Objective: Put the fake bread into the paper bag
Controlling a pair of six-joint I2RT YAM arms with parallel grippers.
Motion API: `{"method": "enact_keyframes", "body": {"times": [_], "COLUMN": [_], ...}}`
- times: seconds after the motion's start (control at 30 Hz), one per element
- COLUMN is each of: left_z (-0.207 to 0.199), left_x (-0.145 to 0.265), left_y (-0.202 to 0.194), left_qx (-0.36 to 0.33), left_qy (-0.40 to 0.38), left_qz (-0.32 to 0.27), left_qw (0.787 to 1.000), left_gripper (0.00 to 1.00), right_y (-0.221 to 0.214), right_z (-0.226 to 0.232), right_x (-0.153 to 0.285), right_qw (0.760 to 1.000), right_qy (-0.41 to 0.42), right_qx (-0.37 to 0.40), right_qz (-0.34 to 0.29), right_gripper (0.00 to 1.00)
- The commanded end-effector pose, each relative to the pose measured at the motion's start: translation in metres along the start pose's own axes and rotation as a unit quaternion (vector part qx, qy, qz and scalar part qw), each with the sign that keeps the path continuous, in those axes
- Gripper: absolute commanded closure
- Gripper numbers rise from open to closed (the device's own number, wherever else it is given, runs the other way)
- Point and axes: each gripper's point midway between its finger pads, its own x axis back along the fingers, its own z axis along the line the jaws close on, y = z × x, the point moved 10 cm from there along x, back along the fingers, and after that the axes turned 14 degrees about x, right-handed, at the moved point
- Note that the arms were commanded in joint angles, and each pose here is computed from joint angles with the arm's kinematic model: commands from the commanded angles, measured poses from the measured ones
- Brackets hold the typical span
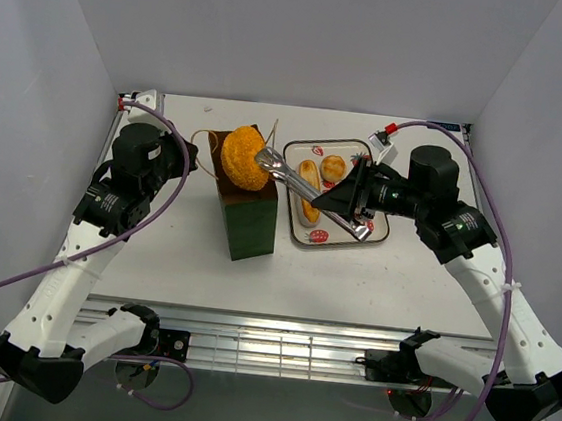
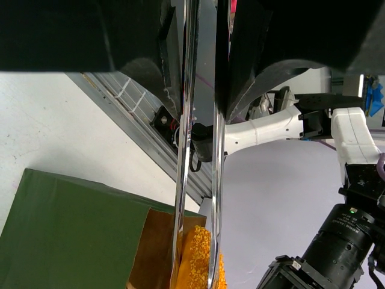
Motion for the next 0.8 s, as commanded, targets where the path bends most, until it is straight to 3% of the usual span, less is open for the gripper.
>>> {"method": "enact_keyframes", "body": {"times": [0.0, 0.17, 0.57, 0.77], "left_z": [-0.0039, -0.0051, -0.0045, -0.0047], "left_x": [0.0076, 0.0087, 0.0118, 0.0134], "left_y": [0.0062, 0.0066, 0.0062, 0.0062], "left_qx": [0.009, 0.008, 0.009, 0.01], "left_qy": [-0.019, -0.024, -0.028, -0.03], "left_qz": [-0.011, -0.009, -0.008, -0.007], "left_qw": [1.0, 1.0, 1.0, 0.999], "left_gripper": [1.0, 1.0, 1.0, 1.0], "right_y": [0.0082, 0.0074, 0.0014, -0.0011], "right_z": [0.0112, 0.0107, 0.0084, 0.0062], "right_x": [0.0018, -0.0011, -0.0006, -0.0012], "right_qw": [0.999, 0.999, 0.999, 0.999], "right_qy": [0.017, 0.016, 0.01, 0.008], "right_qx": [0.035, 0.036, 0.036, 0.035], "right_qz": [-0.032, -0.026, -0.018, -0.016], "right_gripper": [0.92, 0.9, 0.69, 0.63]}}
